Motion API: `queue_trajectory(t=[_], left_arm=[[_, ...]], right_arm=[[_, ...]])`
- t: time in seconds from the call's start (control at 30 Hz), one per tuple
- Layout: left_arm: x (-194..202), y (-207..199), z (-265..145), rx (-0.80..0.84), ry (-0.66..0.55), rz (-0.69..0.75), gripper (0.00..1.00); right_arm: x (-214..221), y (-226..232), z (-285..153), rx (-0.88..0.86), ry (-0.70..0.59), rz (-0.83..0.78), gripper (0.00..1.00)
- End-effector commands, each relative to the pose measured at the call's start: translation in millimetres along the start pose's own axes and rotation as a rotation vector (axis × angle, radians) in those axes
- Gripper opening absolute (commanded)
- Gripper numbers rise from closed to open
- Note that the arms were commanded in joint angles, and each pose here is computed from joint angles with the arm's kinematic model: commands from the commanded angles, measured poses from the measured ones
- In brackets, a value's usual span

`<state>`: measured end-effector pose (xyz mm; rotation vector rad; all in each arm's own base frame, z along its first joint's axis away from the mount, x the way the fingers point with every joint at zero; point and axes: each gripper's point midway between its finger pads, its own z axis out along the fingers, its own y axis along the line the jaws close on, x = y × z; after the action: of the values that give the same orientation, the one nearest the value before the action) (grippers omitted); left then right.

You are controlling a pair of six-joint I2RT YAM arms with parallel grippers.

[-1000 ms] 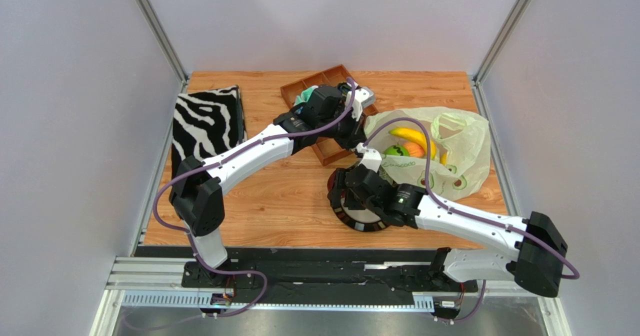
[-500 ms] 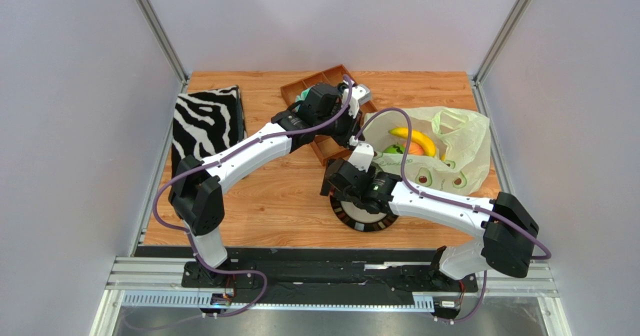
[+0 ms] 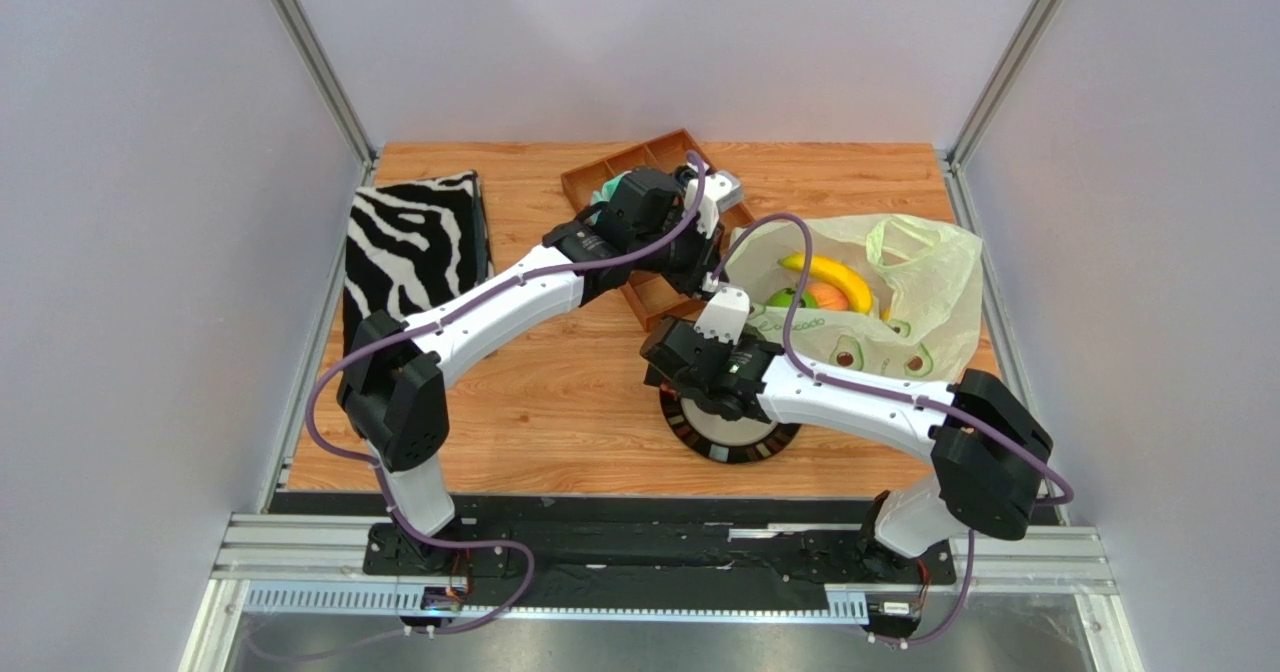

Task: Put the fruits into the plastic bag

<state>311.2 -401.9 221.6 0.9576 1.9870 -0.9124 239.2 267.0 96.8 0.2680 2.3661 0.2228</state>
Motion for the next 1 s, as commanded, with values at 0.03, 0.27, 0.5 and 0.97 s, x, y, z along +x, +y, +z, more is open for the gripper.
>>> queue_trajectory(t=[0.03,0.27,0.5,0.97], left_arm=[[-36,-21,-13,0.054,-0.092,0.038,0.00],[-36,-21,-13,0.054,-0.090,0.038,0.00],[-37,-22,-14,0.057,-0.093,0.040,0.00],[-37,-22,-13,0.059,-0.092,0.036,0.00]], right_arm=[[-16,14,6,-0.002,-0.047,0.026,0.89],[-9,16,16,0.004,-0.028,0.024,0.89],[-4,12,26,0.027,-0.022,0.017,0.87],[6,2,25,0.027,-0.004,-0.009,0.59]])
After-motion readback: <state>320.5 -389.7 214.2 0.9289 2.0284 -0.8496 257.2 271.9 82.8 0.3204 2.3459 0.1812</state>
